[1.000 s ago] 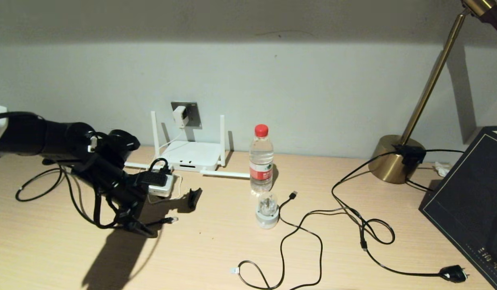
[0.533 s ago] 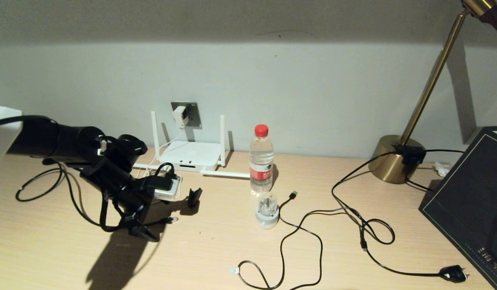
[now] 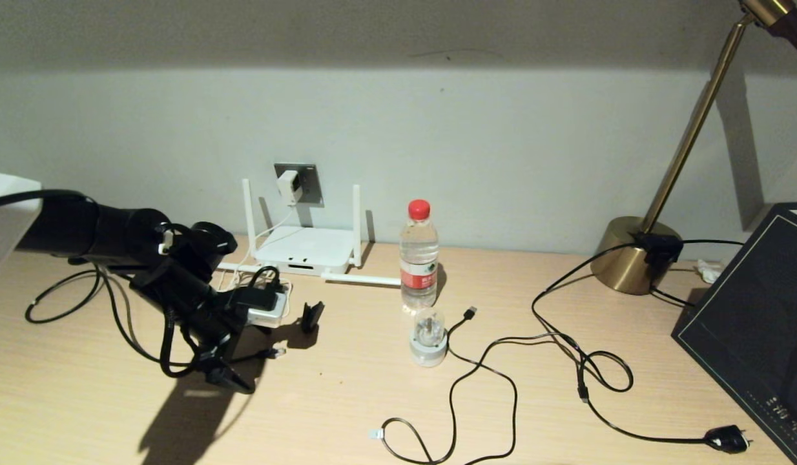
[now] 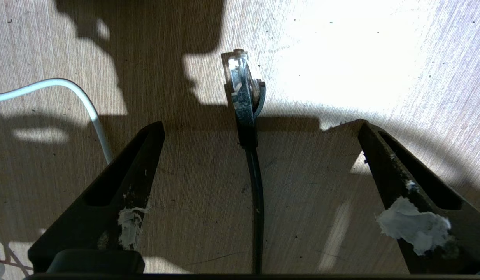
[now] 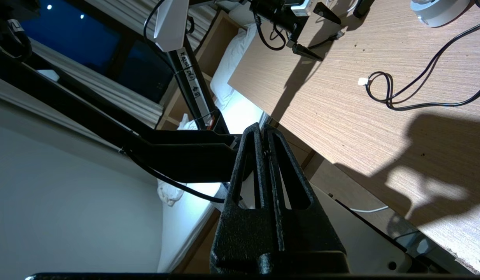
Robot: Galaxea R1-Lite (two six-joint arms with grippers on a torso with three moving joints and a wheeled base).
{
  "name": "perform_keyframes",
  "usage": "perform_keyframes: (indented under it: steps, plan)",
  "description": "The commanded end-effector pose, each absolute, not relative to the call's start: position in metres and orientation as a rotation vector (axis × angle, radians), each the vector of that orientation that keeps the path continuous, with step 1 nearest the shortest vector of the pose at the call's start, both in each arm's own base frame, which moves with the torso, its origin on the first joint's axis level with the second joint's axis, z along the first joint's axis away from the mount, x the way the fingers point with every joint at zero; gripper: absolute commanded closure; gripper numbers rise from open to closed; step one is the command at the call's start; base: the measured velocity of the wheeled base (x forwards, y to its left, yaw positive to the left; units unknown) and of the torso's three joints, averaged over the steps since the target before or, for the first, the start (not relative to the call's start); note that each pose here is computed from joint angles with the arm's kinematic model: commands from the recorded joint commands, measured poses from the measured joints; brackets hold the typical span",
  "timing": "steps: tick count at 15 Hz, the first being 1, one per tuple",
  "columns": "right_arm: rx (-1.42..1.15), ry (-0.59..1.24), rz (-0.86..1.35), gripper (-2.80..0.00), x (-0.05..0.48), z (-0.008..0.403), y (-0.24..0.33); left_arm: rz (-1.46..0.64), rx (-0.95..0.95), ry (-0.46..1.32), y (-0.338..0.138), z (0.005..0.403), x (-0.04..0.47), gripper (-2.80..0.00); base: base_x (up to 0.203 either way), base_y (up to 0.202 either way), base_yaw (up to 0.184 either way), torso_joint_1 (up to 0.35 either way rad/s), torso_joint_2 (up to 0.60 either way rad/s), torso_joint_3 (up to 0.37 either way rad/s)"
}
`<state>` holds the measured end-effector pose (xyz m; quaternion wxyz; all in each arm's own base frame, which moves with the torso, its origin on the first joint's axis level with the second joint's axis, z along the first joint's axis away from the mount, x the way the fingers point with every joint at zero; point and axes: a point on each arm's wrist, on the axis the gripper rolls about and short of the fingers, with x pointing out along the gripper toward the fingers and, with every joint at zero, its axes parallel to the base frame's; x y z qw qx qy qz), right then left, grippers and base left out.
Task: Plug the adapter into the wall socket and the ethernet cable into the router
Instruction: Hand it to the other hand
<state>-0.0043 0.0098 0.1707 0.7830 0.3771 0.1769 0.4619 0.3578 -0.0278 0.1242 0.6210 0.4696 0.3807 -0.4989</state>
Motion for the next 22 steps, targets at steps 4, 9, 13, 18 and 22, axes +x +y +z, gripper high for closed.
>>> perform_keyframes:
  steps: [4, 9, 13, 18, 22]
  plan:
    - [0.819, 0.38, 1.001, 0.0, -0.005, 0.171, 0.01, -1.159, 1.077, 0.897, -0.026, 0.117, 0.358, 0.0, 0.0, 0.0, 0.0, 0.0, 0.0, 0.0]
    - [0.822, 0.373, 1.001, 0.0, -0.006, 0.171, 0.009, -1.166, 1.075, 0.898, -0.026, 0.116, 0.355, 0.0, 0.0, 0.0, 0.0, 0.0, 0.0, 0.0]
    - [0.823, 0.373, 0.999, 0.0, -0.006, 0.172, 0.009, -1.158, 1.081, 0.882, -0.025, 0.124, 0.348, 0.0, 0.0, 0.0, 0.0, 0.0, 0.0, 0.0]
    - [0.814, 0.364, 1.016, 0.0, -0.002, 0.189, 0.012, -1.053, 1.157, 0.716, -0.026, 0.166, 0.328, 0.0, 0.0, 0.0, 0.0, 0.0, 0.0, 0.0]
    - [0.766, 0.489, 1.047, 0.0, 0.034, 0.222, 0.035, -0.96, 1.271, 0.448, -0.042, 0.22, 0.294, 0.0, 0.0, 0.0, 0.0, 0.0, 0.0, 0.0]
